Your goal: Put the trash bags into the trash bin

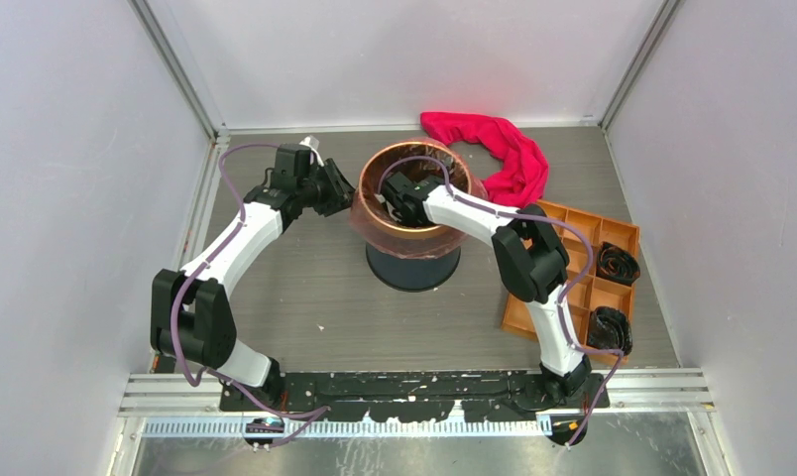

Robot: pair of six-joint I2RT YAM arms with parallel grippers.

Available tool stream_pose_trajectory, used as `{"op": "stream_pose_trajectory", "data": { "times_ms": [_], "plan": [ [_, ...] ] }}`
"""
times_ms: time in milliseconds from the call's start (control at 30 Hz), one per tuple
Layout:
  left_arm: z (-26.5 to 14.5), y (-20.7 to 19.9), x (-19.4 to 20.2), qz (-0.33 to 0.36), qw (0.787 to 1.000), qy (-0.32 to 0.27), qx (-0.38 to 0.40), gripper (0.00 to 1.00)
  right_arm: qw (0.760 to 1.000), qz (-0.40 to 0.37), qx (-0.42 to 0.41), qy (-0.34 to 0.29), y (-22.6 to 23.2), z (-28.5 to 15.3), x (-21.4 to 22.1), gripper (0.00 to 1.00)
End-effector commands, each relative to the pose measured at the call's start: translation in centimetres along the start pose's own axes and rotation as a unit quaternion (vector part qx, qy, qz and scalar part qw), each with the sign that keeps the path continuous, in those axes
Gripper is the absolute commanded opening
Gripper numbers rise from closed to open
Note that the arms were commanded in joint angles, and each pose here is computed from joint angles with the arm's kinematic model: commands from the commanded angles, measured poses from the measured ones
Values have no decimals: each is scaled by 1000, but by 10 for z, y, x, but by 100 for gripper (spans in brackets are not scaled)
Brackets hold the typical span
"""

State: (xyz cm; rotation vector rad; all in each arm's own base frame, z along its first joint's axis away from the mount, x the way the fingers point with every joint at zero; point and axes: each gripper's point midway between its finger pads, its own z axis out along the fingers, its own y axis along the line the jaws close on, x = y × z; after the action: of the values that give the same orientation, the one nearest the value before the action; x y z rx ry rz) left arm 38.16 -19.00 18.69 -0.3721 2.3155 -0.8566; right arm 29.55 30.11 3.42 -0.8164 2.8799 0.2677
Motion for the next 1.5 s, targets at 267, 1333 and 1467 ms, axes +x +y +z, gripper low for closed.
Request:
{"op": "stream_pose_trajectory", "data": {
  "times_ms": [267,1333,1467],
  "plan": [
    [0,-21,-4,7,999,-3,35,37,992,106,-54,-38,46,3,-28,1],
    [-11,-19,-10,21,1000,-18,16,38,993,109,4,-45,6,-9,-21,1],
    [-23,-16,-23,43,998,-38,-10,41,993,106,1,-50,7,-12,-23,1]
  ]
}}
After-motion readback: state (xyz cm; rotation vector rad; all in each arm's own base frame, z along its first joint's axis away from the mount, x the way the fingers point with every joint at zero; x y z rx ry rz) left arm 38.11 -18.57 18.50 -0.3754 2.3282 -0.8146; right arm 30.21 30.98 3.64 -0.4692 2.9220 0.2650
